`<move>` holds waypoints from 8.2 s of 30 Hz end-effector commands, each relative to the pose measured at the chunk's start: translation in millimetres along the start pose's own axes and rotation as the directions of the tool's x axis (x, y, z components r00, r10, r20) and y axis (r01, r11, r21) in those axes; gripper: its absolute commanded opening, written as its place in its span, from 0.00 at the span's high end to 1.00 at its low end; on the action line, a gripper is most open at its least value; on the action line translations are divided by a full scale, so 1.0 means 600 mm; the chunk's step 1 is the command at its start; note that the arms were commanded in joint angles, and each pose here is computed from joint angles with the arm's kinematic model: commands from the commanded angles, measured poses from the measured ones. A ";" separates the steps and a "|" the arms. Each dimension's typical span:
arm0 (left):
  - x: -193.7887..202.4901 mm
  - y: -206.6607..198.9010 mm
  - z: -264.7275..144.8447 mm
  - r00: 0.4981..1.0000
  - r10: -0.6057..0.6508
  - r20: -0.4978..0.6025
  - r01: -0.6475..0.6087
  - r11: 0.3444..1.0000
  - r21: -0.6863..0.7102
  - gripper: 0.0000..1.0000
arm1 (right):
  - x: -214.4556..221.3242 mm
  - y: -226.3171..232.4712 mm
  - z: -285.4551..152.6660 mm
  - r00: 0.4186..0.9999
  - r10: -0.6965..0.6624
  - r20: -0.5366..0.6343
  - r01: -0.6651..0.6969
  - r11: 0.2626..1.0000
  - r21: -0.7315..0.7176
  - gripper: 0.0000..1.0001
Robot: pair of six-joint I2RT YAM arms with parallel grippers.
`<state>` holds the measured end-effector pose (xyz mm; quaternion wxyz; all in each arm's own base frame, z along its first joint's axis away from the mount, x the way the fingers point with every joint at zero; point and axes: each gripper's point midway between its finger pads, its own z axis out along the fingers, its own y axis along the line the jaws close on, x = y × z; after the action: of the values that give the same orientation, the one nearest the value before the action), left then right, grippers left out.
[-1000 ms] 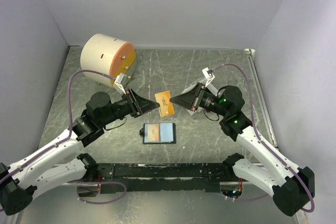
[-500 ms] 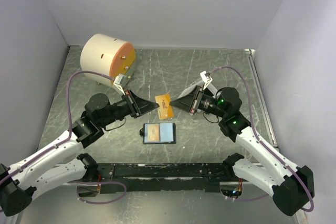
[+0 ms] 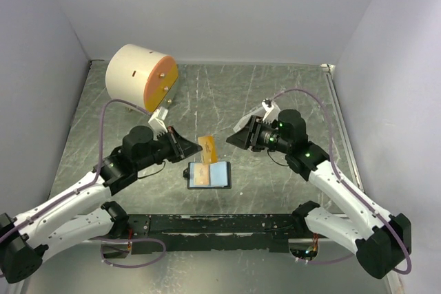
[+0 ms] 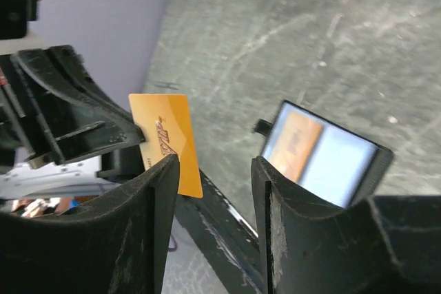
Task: Put the credit cards into the card holder
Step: Pick up the credit card from the storage box, then insert the credit card into the card holder.
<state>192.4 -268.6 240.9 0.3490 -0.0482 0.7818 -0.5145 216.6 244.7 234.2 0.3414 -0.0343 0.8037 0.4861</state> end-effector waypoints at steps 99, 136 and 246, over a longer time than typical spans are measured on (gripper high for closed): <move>0.144 0.314 0.073 0.923 -0.166 -0.347 0.002 0.904 -0.427 0.93 | 0.272 -0.280 0.066 0.903 0.050 -0.427 0.205 0.822 0.531 0.79; 0.131 0.324 0.100 0.945 -0.116 -0.304 -0.016 0.917 -0.399 0.93 | 0.290 -0.272 0.073 0.900 0.096 -0.425 0.153 0.845 0.513 0.80; 0.158 0.238 0.106 0.938 -0.132 -0.320 -0.015 0.909 -0.417 0.41 | 0.230 -0.214 0.080 0.952 0.045 -0.303 0.102 0.885 0.454 0.66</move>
<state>193.6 -299.6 47.2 0.1553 -0.0403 0.9146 -0.3712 177.7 250.7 30.0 0.1982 -0.0369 0.9438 0.2617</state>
